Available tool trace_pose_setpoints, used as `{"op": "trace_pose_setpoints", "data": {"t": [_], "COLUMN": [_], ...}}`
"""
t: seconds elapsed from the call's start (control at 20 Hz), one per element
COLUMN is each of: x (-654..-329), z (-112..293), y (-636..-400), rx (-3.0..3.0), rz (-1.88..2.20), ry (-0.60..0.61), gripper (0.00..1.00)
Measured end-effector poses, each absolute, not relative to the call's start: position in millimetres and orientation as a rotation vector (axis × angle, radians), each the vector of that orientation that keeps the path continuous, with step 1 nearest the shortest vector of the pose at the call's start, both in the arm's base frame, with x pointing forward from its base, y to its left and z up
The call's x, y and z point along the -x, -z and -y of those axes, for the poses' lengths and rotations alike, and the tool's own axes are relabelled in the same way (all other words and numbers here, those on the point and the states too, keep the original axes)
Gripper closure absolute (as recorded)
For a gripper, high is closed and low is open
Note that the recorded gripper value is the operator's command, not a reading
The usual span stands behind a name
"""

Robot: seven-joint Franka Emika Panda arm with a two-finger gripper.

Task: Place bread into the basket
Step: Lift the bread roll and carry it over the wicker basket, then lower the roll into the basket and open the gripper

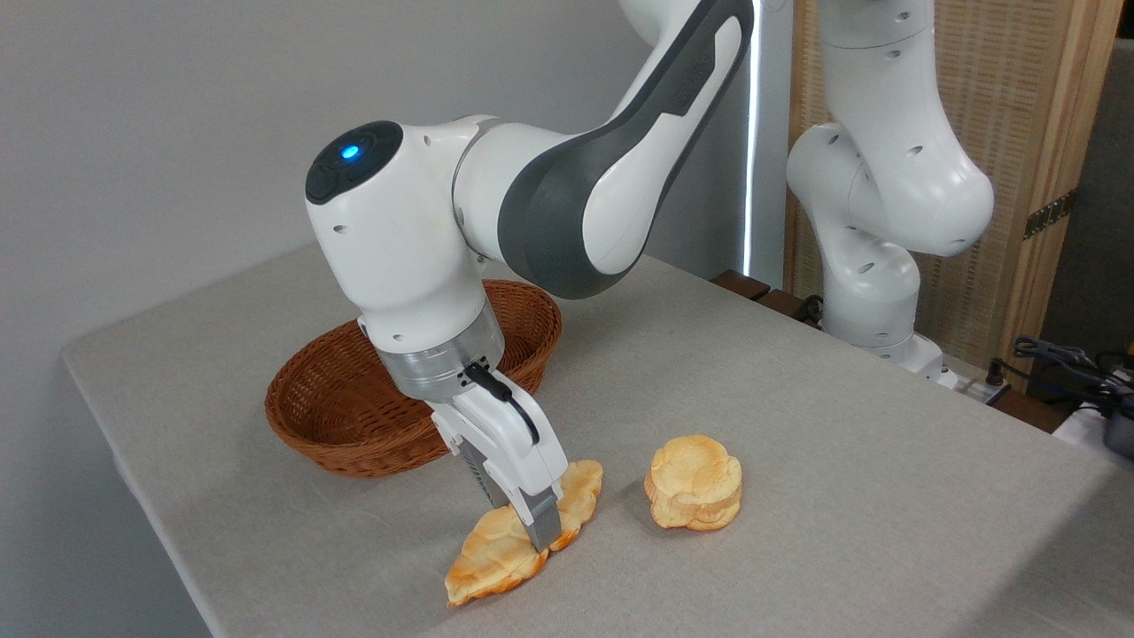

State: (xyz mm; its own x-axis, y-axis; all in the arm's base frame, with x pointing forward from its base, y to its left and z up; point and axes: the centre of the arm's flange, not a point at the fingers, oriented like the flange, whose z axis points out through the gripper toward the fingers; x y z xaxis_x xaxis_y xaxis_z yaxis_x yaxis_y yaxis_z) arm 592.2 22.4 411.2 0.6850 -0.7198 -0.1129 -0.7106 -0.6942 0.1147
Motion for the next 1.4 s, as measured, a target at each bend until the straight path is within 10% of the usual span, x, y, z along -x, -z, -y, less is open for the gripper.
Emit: {"op": "trace_pose_setpoints", "data": {"t": [0.25, 0.55, 0.75, 0.9, 1.4], "x": [-592.7, -576.4, -560.2, -550.4, -537.9], "z": [-22.4, 13.9, 76.7, 125.5, 145.4], "y": [-424.3, -511.4, -542.8, -544.6, -527.4], "rx": [-2.829, -2.820, -2.715, -2.696, -2.669], "rz": [1.220, 1.344, 1.439, 1.453, 1.442], "ry": [0.194, -0.029, -0.135, -0.132, 0.027], "gripper": [0.48, 0.47, 0.18, 0.00, 0.00]}}
